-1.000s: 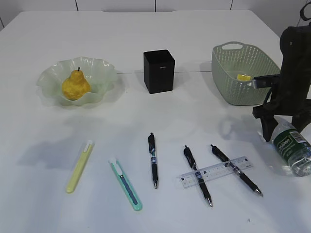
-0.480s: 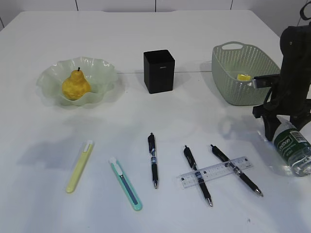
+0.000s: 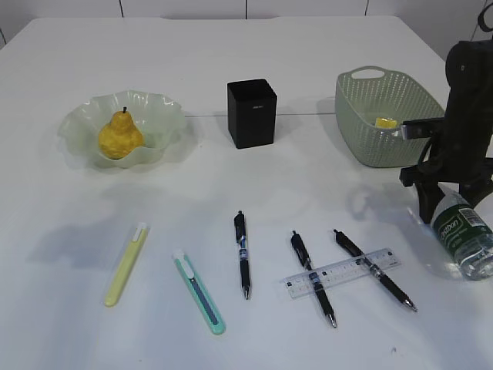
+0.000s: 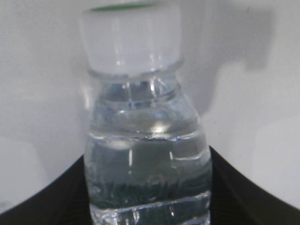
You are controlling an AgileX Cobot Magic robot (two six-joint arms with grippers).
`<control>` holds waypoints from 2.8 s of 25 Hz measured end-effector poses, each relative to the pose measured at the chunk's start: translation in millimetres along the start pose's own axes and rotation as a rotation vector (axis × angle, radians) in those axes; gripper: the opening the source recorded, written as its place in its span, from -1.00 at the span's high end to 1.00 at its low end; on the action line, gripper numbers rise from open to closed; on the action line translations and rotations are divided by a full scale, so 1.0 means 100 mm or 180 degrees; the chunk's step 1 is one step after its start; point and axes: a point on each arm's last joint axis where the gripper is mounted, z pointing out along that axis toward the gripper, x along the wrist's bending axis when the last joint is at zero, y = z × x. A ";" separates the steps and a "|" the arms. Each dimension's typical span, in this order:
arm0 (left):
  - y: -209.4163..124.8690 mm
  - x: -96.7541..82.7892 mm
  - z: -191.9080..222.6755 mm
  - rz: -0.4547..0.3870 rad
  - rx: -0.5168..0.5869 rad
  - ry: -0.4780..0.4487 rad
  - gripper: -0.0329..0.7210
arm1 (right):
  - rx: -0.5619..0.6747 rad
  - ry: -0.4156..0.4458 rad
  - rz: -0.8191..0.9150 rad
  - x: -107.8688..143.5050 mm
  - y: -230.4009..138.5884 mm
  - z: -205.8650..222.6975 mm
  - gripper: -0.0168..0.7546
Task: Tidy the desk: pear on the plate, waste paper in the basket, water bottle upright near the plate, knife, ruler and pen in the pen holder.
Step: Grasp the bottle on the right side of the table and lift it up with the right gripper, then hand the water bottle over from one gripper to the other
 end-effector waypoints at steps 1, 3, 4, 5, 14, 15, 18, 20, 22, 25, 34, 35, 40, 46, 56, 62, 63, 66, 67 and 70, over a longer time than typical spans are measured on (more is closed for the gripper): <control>0.00 0.00 0.00 0.0000 0.0000 0.0000 -0.47 | 0.0000 0.0005 0.0002 0.00 0.00 0.00 -0.18; 0.00 0.00 0.00 0.0000 0.0000 0.0000 -0.47 | 0.0000 0.0015 0.0005 0.00 0.00 0.00 -0.18; 0.00 0.00 0.00 0.0000 0.0000 0.0000 -0.47 | 0.0000 0.0020 0.0007 0.01 0.00 0.00 -0.18; 0.00 0.00 0.00 0.0000 0.0000 0.0000 -0.47 | -0.0007 0.0026 0.0010 0.01 0.00 -0.01 -0.18; 0.00 0.00 0.00 0.0000 0.0000 0.0000 -0.47 | -0.0204 0.0064 0.0039 0.01 -0.03 -0.23 -0.18; 0.00 0.00 0.00 0.0000 0.0000 0.0000 -0.47 | -0.0228 0.0063 0.0040 0.00 -0.04 -0.27 -0.18; 0.00 0.00 0.00 0.0000 0.0000 0.0000 -0.47 | -0.0295 0.0067 0.0047 0.00 -0.06 -0.35 -0.18; 0.00 0.00 0.00 0.0000 0.0000 0.0000 -0.47 | -0.0333 0.0114 0.0065 0.01 -0.07 -0.41 -0.17; 0.00 0.00 0.00 0.0000 0.0000 0.0000 -0.47 | -0.0386 0.0142 0.0078 0.01 -0.11 -0.48 -0.17; 0.00 0.00 0.00 0.0000 0.0000 0.0000 -0.47 | -0.0431 0.0176 0.0091 0.02 -0.17 -0.57 -0.17; 0.01 0.00 0.00 0.0000 -0.0022 -0.0005 -0.47 | -0.0546 0.0282 0.0127 0.04 -0.36 -0.82 -0.17; 0.01 0.00 0.00 0.0000 -0.0022 -0.0005 -0.47 | -0.0576 0.0299 0.0133 0.05 -0.38 -0.85 -0.17; 0.01 0.00 0.00 0.0000 -0.0024 -0.0006 -0.47 | -0.0716 0.0407 0.0134 0.07 -0.44 -1.02 -0.17; 0.01 0.00 0.00 0.0000 -0.0031 -0.0007 -0.47 | -0.0831 0.0629 -0.0058 0.13 -0.49 -1.14 -0.17; 0.01 0.00 0.00 0.0000 -0.0046 -0.0011 -0.46 | -0.1085 0.1216 -0.0558 0.31 -0.52 -1.30 -0.17; 0.01 0.00 0.00 0.0000 -0.0051 -0.0012 -0.45 | -0.1236 0.1241 -0.0752 0.32 -0.58 -1.42 -0.17; 0.02 0.00 0.00 0.0000 -0.0053 -0.0013 -0.44 | -0.1273 0.1241 -0.0810 0.32 -0.60 -1.45 -0.17; 0.02 0.00 0.00 0.0000 -0.0058 -0.0014 -0.42 | -0.1388 0.1326 -0.0958 0.35 -0.63 -1.52 -0.17; 0.02 0.00 0.00 0.0000 -0.0058 -0.0014 -0.42 | -0.1440 0.1357 -0.1031 0.36 -0.64 -1.56 -0.17; 0.02 0.00 0.00 0.0000 -0.0058 -0.0014 -0.42 | -0.1592 0.1462 -0.1177 0.40 -0.65 -1.62 -0.17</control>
